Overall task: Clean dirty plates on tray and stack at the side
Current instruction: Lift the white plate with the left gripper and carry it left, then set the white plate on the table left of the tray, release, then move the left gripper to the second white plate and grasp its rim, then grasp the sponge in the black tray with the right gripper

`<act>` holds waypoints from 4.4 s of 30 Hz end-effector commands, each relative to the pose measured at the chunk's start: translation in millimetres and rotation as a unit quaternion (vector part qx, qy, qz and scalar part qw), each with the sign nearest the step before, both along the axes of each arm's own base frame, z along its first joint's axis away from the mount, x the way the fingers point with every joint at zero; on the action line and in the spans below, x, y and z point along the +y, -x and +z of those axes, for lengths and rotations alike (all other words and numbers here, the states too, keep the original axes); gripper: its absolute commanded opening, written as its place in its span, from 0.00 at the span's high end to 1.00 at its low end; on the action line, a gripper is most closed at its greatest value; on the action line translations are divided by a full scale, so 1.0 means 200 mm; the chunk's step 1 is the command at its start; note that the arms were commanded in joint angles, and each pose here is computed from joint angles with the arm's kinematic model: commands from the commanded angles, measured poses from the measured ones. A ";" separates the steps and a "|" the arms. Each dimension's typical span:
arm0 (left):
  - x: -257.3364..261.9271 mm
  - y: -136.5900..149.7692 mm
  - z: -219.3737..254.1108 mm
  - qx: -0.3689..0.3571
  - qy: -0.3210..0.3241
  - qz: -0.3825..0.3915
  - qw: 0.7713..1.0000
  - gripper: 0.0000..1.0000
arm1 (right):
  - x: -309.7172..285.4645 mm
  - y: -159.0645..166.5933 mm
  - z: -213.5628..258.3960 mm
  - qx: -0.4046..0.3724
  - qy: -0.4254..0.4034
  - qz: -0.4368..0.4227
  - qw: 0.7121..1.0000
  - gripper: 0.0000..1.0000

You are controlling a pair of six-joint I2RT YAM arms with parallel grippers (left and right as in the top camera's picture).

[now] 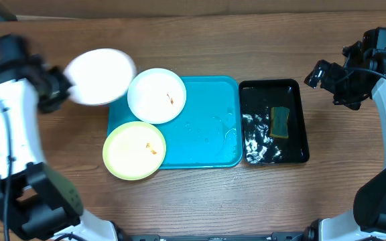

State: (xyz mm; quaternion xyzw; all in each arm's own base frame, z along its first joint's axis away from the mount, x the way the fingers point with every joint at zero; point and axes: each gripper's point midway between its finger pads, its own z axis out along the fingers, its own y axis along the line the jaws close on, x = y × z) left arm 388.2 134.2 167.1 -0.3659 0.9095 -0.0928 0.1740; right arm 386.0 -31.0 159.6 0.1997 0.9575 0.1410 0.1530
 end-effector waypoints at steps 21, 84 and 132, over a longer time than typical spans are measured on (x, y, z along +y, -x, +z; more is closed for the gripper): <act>0.52 0.24 -0.42 0.032 -0.137 0.124 0.982 0.74 | 0.00 -0.01 0.03 -0.010 0.000 -0.001 1.000 0.00; -1.02 -0.21 -0.69 -0.036 0.012 -0.346 0.938 0.62 | 0.00 -0.01 0.03 -0.010 0.000 -0.001 1.000 0.00; -1.24 -0.09 -0.74 0.008 -0.049 -0.410 0.911 0.81 | 0.31 0.25 -0.26 0.107 0.100 0.070 0.987 0.30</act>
